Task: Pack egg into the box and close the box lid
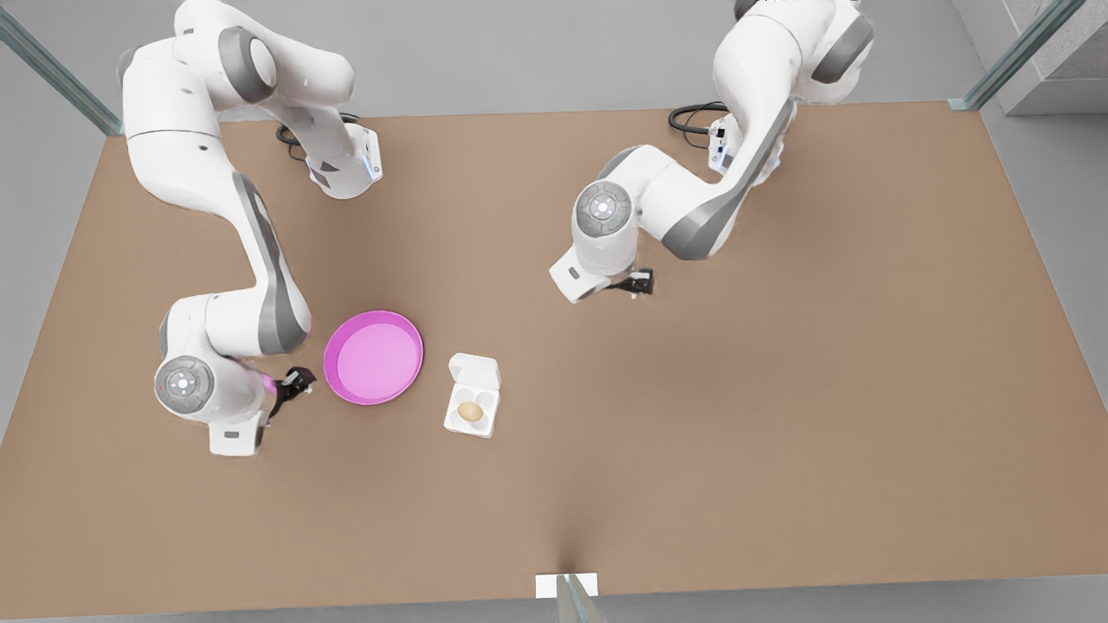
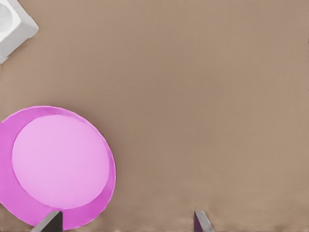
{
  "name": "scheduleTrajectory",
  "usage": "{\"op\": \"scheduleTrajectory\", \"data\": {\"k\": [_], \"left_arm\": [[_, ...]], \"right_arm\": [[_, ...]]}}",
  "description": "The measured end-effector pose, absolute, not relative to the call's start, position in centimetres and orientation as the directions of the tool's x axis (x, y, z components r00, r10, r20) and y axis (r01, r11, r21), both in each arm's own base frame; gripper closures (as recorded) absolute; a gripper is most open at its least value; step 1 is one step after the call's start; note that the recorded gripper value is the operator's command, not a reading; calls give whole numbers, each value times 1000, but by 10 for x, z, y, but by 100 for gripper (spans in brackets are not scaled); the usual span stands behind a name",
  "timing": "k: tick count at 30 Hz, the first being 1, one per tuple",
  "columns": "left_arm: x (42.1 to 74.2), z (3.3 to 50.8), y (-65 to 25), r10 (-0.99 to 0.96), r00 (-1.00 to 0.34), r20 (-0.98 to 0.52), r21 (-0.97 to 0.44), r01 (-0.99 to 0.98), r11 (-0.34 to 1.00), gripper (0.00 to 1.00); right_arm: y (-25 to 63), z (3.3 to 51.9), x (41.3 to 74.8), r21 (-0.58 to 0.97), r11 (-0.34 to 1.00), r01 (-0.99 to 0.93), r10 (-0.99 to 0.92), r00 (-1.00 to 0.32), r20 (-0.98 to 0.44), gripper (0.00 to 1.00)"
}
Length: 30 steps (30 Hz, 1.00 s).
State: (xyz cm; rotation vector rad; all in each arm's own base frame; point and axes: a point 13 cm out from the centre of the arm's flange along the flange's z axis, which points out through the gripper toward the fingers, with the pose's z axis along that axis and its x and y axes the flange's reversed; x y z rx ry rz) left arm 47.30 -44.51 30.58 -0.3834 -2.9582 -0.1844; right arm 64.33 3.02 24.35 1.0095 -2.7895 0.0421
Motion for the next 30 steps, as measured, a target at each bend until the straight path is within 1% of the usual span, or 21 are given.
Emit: {"op": "scheduleTrajectory", "data": {"k": [2,4,5,6,7,9,11,12,16,19,23,27,30], "left_arm": [[430,275,-464,250,-944,216,130,282,951,0],[380,226,-459,250,-934,256,178,300,937,0],[365,204,-461,254,-933,256,192,307,932,0],[363,185,-466,249,-938,241,193,298,935,0],[376,175,-480,237,-949,206,171,274,946,0],[418,173,-520,209,-972,110,103,220,970,0],[462,179,-547,159,-987,23,42,160,986,0],[473,167,-553,143,-990,6,37,143,989,0],[474,120,-604,145,-987,-65,29,143,989,0],[496,119,-627,105,-984,-141,-5,106,994,0],[517,103,-619,48,-983,-178,-6,50,999,0],[537,112,-616,-8,-978,-206,-42,0,999,0],[546,118,-623,-38,-973,-226,-78,-21,997,0]], "right_arm": [[8,286,621,-5,815,-579,-571,-805,162,0],[-10,361,604,-50,865,-499,-493,-864,98,0],[-10,398,598,-66,879,-473,-469,-881,66,0],[-6,424,595,-69,886,-459,-457,-888,46,0],[1,434,593,-61,890,-453,-450,-892,47,0],[16,439,593,-38,894,-446,-444,-894,63,0],[20,430,593,-18,902,-431,-428,-900,88,0],[21,425,593,-11,906,-423,-420,-903,96,0],[38,420,593,-3,909,-417,-415,-904,99,0],[32,423,595,-11,920,-391,-388,-917,93,0],[26,420,594,-9,932,-362,-359,-928,100,0],[5,413,606,-14,949,-314,-312,-947,80,0],[2,414,613,-18,955,-296,-295,-954,56,0]]}}
